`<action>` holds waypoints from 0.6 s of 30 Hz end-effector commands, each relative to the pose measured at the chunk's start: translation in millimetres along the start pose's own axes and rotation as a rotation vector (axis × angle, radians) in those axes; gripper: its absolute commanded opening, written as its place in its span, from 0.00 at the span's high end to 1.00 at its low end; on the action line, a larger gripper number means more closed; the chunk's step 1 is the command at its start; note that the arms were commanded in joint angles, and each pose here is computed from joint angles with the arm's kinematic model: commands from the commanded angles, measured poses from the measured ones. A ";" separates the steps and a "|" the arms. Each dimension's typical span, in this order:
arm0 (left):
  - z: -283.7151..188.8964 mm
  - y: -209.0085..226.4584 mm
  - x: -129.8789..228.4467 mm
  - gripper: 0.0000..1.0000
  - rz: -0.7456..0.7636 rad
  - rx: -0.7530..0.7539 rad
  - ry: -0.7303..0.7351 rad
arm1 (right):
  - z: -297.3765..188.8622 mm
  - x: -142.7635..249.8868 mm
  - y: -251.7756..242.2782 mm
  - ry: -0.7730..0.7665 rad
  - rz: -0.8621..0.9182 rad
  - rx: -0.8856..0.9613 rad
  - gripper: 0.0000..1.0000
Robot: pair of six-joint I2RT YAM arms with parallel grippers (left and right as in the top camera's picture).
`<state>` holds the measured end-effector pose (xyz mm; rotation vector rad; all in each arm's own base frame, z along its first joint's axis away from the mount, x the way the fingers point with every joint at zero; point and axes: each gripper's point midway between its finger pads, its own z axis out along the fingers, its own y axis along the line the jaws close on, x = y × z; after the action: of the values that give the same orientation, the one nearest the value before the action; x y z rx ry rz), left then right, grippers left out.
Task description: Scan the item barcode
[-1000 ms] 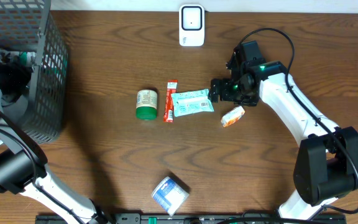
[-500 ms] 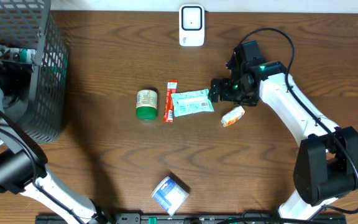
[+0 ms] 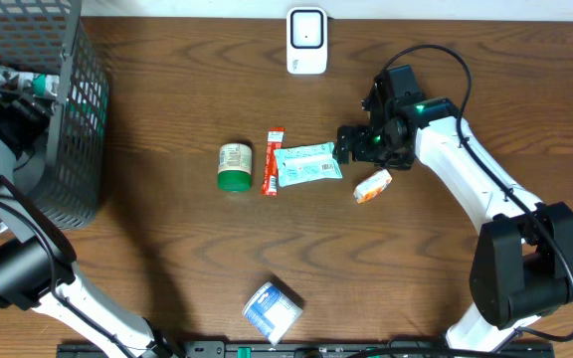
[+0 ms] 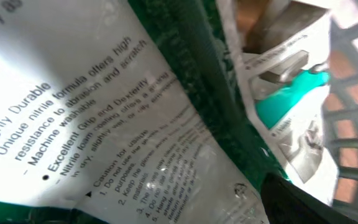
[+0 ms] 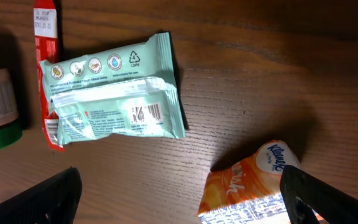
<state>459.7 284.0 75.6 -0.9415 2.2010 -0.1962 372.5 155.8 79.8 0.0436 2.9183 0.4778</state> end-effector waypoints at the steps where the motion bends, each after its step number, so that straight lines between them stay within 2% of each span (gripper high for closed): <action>1: 4.8 -12.1 8.9 0.18 0.002 0.071 0.033 | -6.2 -4.5 2.5 -0.022 0.004 -0.002 0.01; 7: 8.9 -14.6 0.3 0.18 0.022 0.090 -0.006 | -6.2 -4.6 2.5 -0.022 0.004 -0.001 0.01; 15: -0.6 -57.2 -13.4 0.18 0.075 0.327 -0.050 | -6.2 -4.5 2.5 -0.022 0.004 -0.002 0.01; 18: -2.0 -62.5 -15.2 0.18 0.086 0.353 -0.058 | -6.2 -4.6 2.5 -0.022 0.004 -0.001 0.01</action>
<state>496.0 268.2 117.1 -0.7083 2.0497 -0.3749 372.6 155.9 79.8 0.0436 2.9179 0.4779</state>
